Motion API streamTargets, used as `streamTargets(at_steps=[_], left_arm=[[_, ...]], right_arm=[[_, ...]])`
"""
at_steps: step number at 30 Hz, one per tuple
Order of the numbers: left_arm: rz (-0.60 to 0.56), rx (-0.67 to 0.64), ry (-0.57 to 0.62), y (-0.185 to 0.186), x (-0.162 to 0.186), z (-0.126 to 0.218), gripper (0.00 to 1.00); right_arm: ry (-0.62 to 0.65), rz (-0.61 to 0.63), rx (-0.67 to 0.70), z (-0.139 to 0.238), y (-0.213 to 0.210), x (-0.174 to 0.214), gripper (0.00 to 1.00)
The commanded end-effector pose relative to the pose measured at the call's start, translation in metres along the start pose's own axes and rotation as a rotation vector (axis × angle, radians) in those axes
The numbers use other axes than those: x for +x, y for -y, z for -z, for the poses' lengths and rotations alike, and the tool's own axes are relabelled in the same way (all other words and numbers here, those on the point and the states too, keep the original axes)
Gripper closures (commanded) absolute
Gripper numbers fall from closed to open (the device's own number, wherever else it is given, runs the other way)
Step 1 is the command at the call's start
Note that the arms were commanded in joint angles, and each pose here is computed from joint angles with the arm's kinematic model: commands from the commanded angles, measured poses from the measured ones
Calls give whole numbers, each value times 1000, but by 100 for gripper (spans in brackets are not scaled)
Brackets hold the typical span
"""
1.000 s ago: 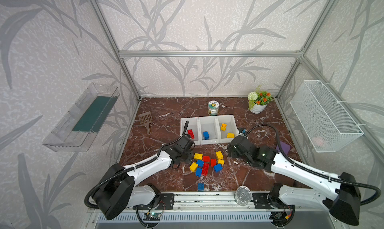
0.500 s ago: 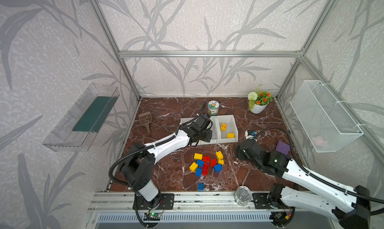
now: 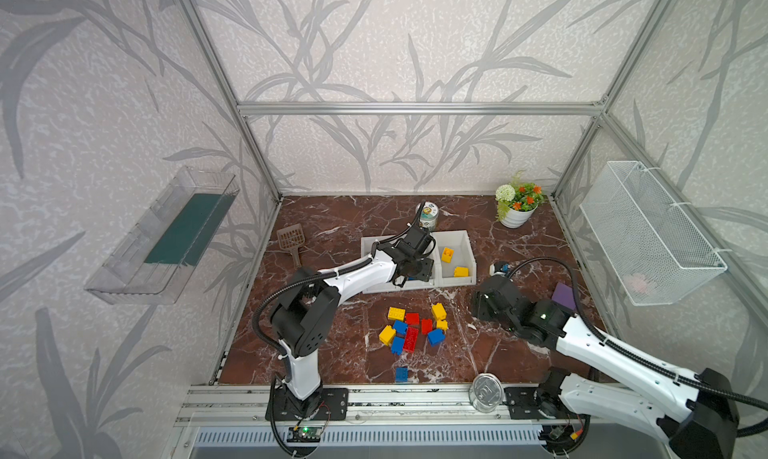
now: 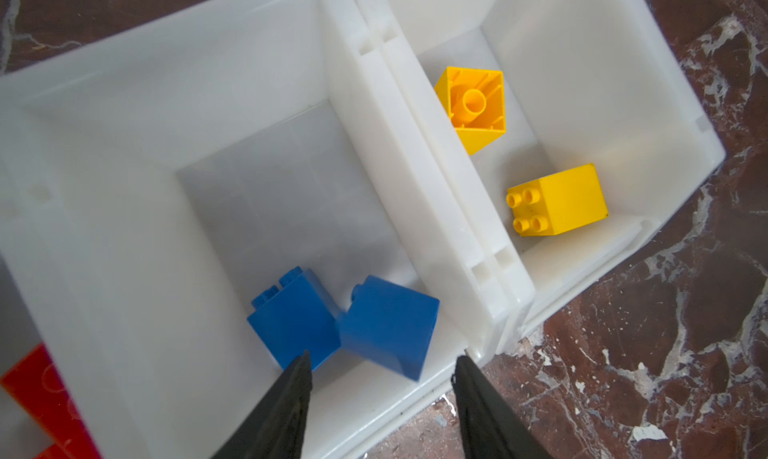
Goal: Sort the legos into containers by color
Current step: 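Lift the blue brick with the left gripper and drop it into the middle compartment, then withdraw the left gripper while the right gripper grasps a yellow brick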
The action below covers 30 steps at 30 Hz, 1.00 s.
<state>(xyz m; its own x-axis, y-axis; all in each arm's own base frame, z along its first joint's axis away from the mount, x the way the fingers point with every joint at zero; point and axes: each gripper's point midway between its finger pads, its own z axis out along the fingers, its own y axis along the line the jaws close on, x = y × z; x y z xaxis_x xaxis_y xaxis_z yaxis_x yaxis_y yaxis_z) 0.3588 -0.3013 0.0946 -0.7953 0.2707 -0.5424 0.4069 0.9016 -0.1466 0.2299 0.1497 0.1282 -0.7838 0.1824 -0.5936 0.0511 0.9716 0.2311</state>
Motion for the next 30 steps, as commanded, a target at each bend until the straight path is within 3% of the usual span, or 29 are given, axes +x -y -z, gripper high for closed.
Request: streamTargets(at_steps=[1,15,30], left_arm=[[-16,1,9,4,-9,5,39],[11,-5,85,-3,-11,37,35],[97,-73,183,-41,40,87,34]], right_arm=[[-18,14,-18,-5,-7,-2,33],[-152,85,-45,-24,-31,8,33],[-277,201,-93,-51,-76,34,36]])
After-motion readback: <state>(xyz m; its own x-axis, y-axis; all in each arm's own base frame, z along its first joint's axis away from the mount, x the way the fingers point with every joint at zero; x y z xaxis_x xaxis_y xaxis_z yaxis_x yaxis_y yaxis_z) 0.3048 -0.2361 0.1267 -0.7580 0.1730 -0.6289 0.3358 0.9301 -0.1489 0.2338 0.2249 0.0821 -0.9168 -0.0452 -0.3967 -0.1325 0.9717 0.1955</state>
